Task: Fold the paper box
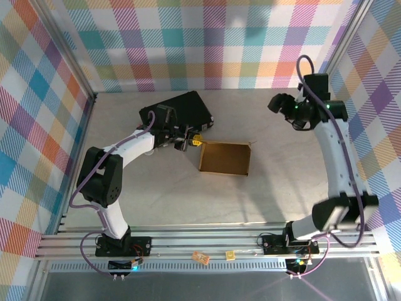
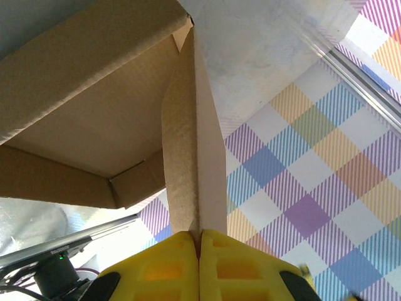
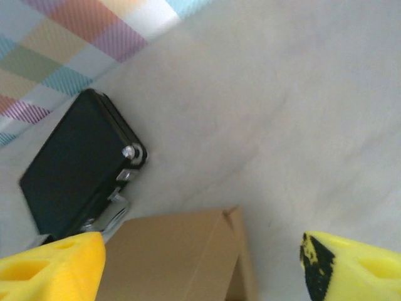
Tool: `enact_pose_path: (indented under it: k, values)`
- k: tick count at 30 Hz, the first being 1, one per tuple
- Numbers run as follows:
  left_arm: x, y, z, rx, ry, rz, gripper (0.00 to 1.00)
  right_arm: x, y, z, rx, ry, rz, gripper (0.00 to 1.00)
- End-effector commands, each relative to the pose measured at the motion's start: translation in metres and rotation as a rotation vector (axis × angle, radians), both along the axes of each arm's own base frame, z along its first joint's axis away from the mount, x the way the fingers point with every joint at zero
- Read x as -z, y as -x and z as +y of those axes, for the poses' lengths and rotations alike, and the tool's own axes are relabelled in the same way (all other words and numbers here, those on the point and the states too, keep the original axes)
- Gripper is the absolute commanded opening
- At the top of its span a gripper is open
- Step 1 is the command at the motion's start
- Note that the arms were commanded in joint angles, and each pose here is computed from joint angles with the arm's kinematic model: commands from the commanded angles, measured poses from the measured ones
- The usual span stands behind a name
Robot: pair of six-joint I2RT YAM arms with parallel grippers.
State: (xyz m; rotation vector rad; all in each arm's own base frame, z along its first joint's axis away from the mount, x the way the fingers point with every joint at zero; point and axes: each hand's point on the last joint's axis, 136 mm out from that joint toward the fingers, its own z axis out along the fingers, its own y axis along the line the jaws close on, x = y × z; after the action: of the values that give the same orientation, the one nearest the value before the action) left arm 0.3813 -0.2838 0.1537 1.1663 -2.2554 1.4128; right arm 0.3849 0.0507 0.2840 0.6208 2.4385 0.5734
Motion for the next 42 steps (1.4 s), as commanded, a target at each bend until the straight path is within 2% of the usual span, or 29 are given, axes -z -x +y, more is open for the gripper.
enact_pose_path:
  k: [1,5,9,16,22,32,38,42]
  values:
    - [-0.002,0.002,0.0,0.028,-0.008,0.0,0.0,0.05,0.02,0.043,0.049,-0.445,0.404,0.76]
    - [0.002,0.003,0.002,0.027,-0.017,0.002,0.0,0.077,0.013,0.066,0.032,-0.606,0.561,0.64]
    - [0.003,0.002,0.002,0.026,-0.019,0.002,0.0,0.09,0.013,0.078,0.019,-0.637,0.615,0.62]
    - [0.004,-0.002,0.0,0.024,-0.018,-0.001,0.0,0.113,0.039,0.098,0.001,-0.659,0.709,0.62]
    - [0.003,-0.005,-0.001,0.022,-0.013,-0.003,0.0,0.125,0.057,0.092,0.007,-0.623,0.735,0.62]
    - [0.004,-0.005,-0.004,0.023,0.0,0.003,0.0,0.136,0.039,0.121,0.015,-0.766,0.766,0.57]
    - [0.002,-0.006,-0.005,0.023,0.0,-0.007,0.0,0.133,0.03,0.126,0.007,-0.763,0.761,0.44]
    - [0.004,-0.002,-0.001,0.069,-0.053,-0.045,0.0,0.144,0.034,0.119,-0.024,-0.672,0.756,0.39]
